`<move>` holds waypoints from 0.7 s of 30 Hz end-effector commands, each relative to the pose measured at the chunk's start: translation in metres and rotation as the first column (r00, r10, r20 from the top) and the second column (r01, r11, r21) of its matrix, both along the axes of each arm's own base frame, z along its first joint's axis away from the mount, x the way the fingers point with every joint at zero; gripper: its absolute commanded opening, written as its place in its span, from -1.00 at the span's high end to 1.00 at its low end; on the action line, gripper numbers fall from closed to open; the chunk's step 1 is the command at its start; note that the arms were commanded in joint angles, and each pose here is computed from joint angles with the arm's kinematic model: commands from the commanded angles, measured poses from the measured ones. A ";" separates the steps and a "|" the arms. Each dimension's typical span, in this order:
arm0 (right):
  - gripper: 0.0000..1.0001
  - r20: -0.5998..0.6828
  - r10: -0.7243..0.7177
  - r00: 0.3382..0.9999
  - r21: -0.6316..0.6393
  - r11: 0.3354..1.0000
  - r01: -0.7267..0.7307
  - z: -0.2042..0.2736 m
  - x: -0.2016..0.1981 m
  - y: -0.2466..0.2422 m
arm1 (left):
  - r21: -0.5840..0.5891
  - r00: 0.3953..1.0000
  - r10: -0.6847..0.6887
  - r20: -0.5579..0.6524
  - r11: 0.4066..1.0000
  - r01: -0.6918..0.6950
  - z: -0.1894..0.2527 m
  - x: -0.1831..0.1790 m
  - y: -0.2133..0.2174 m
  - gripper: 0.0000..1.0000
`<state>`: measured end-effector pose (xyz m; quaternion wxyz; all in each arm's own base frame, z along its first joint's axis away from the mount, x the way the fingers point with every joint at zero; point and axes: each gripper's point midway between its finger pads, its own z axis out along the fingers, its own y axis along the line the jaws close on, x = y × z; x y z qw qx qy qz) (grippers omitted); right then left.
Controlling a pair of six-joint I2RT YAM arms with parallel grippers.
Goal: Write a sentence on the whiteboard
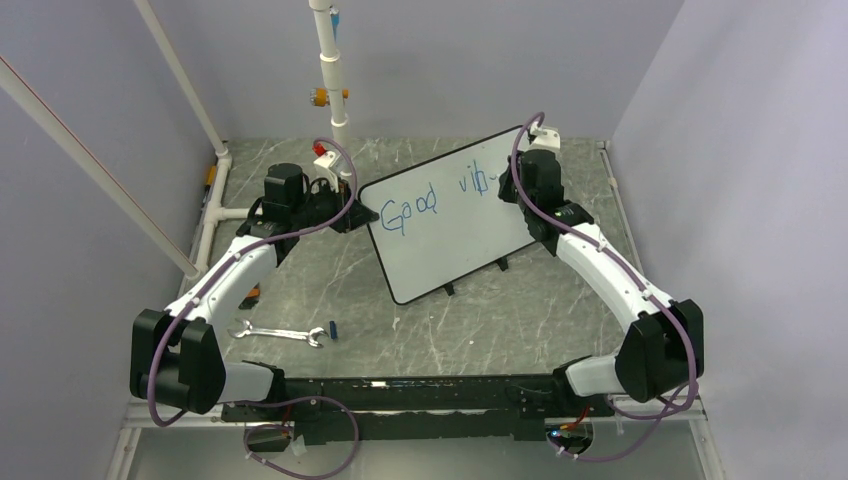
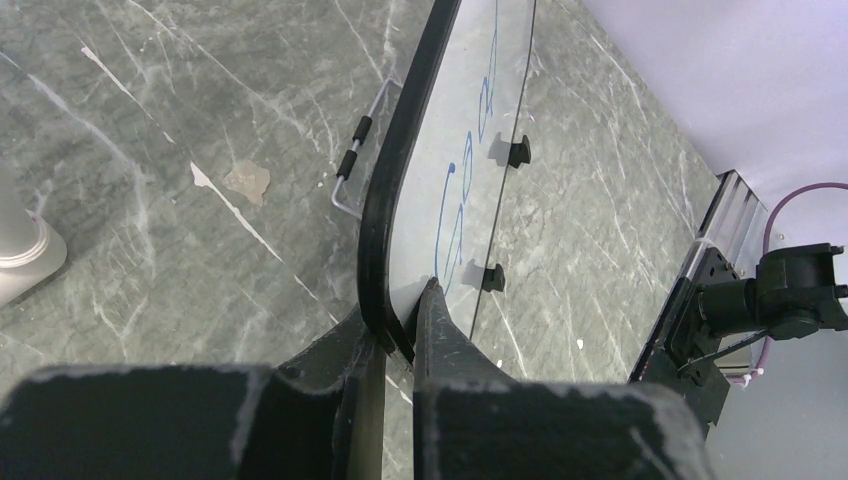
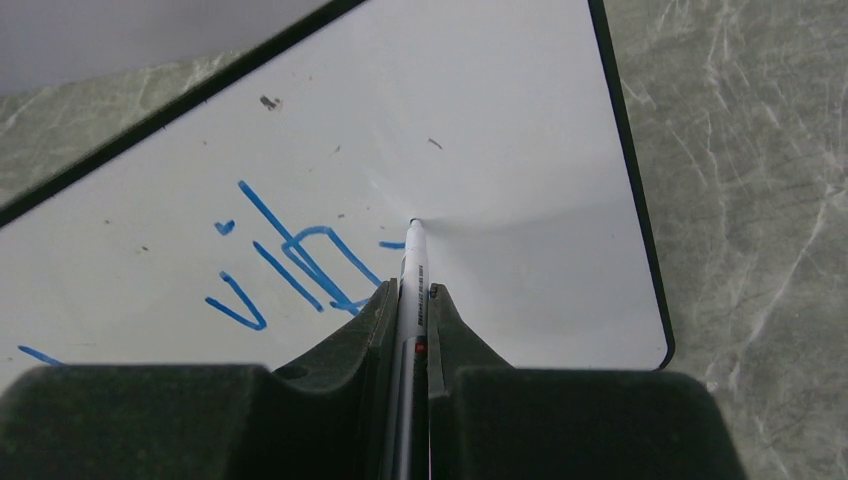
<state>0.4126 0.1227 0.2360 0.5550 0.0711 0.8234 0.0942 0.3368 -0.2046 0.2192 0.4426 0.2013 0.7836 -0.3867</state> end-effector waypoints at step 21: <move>1.00 0.041 0.102 0.994 0.074 0.992 -0.105 0.018 0.007 0.023 | 0.187 0.988 0.068 0.137 0.978 -0.093 -0.013 0.022 0.023 1.00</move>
